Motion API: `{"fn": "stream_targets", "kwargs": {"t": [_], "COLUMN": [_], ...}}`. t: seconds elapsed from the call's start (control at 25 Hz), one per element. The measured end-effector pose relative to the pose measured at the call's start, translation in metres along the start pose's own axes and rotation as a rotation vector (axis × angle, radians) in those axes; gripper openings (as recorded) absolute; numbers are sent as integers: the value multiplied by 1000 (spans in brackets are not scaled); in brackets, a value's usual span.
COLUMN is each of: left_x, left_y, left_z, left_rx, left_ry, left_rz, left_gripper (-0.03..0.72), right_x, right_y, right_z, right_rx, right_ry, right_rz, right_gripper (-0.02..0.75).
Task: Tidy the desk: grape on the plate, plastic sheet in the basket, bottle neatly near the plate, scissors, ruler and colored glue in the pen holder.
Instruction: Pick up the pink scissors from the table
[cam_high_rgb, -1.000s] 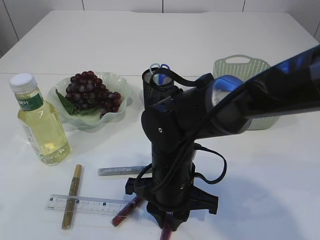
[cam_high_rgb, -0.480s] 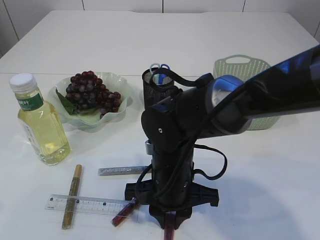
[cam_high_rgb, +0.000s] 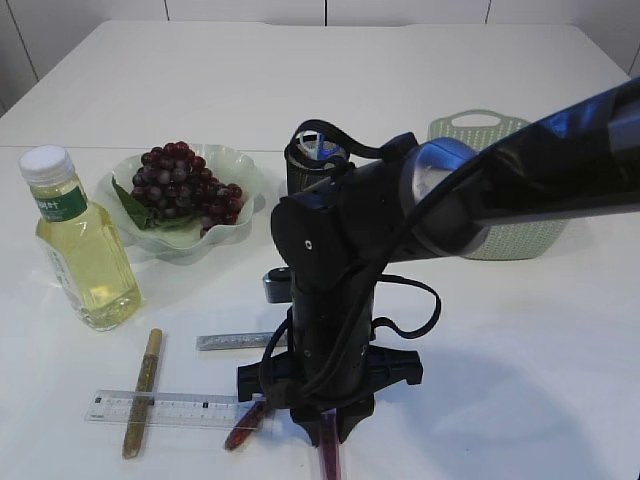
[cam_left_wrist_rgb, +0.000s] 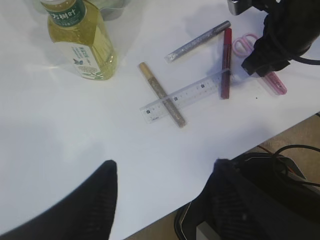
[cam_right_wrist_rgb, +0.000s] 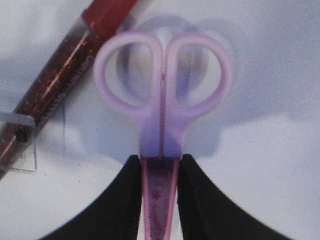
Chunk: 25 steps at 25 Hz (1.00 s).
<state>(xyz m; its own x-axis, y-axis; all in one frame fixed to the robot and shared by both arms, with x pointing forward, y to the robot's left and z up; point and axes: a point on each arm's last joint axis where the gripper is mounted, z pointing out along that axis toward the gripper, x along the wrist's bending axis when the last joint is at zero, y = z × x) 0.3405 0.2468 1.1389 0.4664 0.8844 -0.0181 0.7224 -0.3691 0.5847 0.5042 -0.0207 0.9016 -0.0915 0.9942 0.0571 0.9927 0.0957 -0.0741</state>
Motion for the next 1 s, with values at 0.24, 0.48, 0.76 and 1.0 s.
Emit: {"fn": "stream_targets", "kwargs": {"t": [0.24, 0.48, 0.76, 1.0], "left_x": [0, 0, 0, 1], "left_y": [0, 0, 0, 0], "left_z": [0, 0, 0, 0], "left_rx": [0, 0, 0, 0], "left_ry": [0, 0, 2, 8], "left_rz": [0, 0, 1, 3], "left_gripper": [435, 435, 435, 435], "right_x": [-3, -3, -3, -2], "right_y": [-4, -4, -4, -5], "right_z": [0, 0, -3, -14], "right_rx": [42, 46, 40, 19], "right_ry": [-29, -32, -27, -13], "right_rz": [-34, -34, -31, -35], "right_gripper": [198, 198, 198, 198]}}
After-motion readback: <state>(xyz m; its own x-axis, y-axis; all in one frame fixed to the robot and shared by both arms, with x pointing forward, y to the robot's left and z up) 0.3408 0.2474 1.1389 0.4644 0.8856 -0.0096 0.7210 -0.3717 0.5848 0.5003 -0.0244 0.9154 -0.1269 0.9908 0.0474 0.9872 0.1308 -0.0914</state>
